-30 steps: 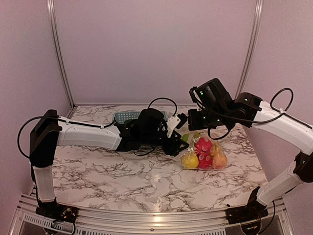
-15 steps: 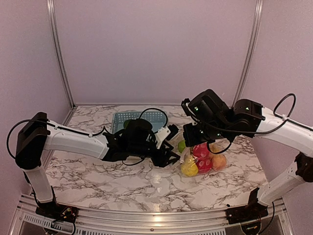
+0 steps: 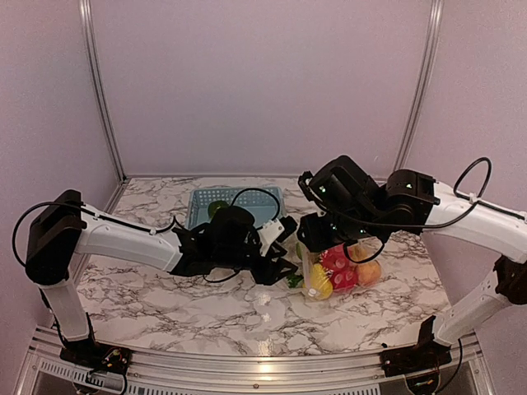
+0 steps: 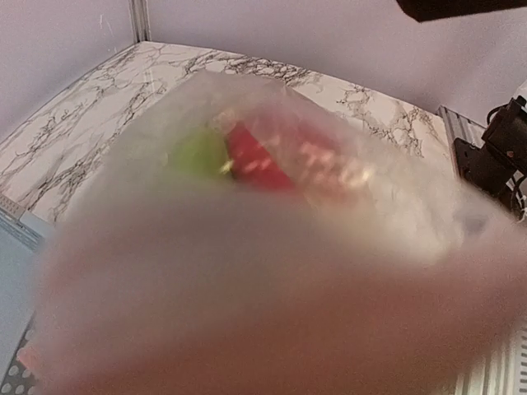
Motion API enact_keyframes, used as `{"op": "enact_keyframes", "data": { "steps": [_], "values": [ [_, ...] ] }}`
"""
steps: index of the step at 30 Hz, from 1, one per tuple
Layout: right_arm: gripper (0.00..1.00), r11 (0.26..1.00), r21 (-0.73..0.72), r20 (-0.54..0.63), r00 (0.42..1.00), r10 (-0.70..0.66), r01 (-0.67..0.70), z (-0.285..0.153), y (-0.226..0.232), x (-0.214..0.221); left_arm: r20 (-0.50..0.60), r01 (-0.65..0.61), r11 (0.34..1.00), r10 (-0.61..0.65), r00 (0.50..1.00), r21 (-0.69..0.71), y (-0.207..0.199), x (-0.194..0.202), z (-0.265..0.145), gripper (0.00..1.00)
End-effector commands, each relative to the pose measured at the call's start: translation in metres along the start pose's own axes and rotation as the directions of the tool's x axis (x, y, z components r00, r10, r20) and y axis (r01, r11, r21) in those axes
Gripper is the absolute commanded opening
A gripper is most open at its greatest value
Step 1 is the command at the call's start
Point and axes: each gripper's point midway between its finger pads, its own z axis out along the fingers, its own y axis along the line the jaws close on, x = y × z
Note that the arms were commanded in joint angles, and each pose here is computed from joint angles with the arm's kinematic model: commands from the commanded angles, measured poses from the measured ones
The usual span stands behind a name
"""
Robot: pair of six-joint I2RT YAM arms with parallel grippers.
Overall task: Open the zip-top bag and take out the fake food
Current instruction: Pick up the fake fruit from the zipper food storage bag.
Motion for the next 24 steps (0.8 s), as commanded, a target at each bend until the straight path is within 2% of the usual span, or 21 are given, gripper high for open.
{"op": "enact_keyframes", "data": {
  "steps": [1, 5, 8, 11, 15, 24],
  "values": [
    [0.45, 0.999, 0.007, 0.066, 0.997, 0.051, -0.051, -0.016, -0.004, -0.015, 0.01, -0.024, 1.0, 0.024, 1.0, 0.015, -0.005, 0.001, 0.011, 0.61],
    [0.59, 0.995, 0.01, 0.088, 0.991, 0.097, -0.098, -0.027, -0.018, -0.015, 0.013, 0.006, 1.0, -0.006, 1.0, 0.011, -0.004, 0.008, 0.015, 0.59],
    [0.6, 0.988, 0.015, 0.058, 0.987, 0.152, -0.154, -0.024, -0.037, 0.0, 0.022, 0.047, 0.999, -0.047, 0.999, 0.012, -0.004, 0.012, 0.016, 0.59],
    [0.53, 0.978, 0.017, 0.008, 0.979, 0.206, -0.206, -0.014, -0.05, 0.022, 0.021, 0.06, 0.998, -0.06, 0.998, 0.0, -0.004, 0.018, 0.018, 0.58],
    [0.32, 0.972, 0.01, -0.046, 0.971, 0.235, -0.234, 0.001, -0.053, 0.046, 0.003, 0.067, 0.998, -0.067, 0.998, 0.0, -0.007, 0.03, 0.023, 0.58],
    [0.07, 0.961, -0.018, -0.142, 0.952, 0.271, -0.276, 0.042, -0.051, 0.092, -0.019, 0.08, 0.997, -0.08, 0.997, 0.002, -0.011, 0.042, 0.027, 0.58]
  ]
}}
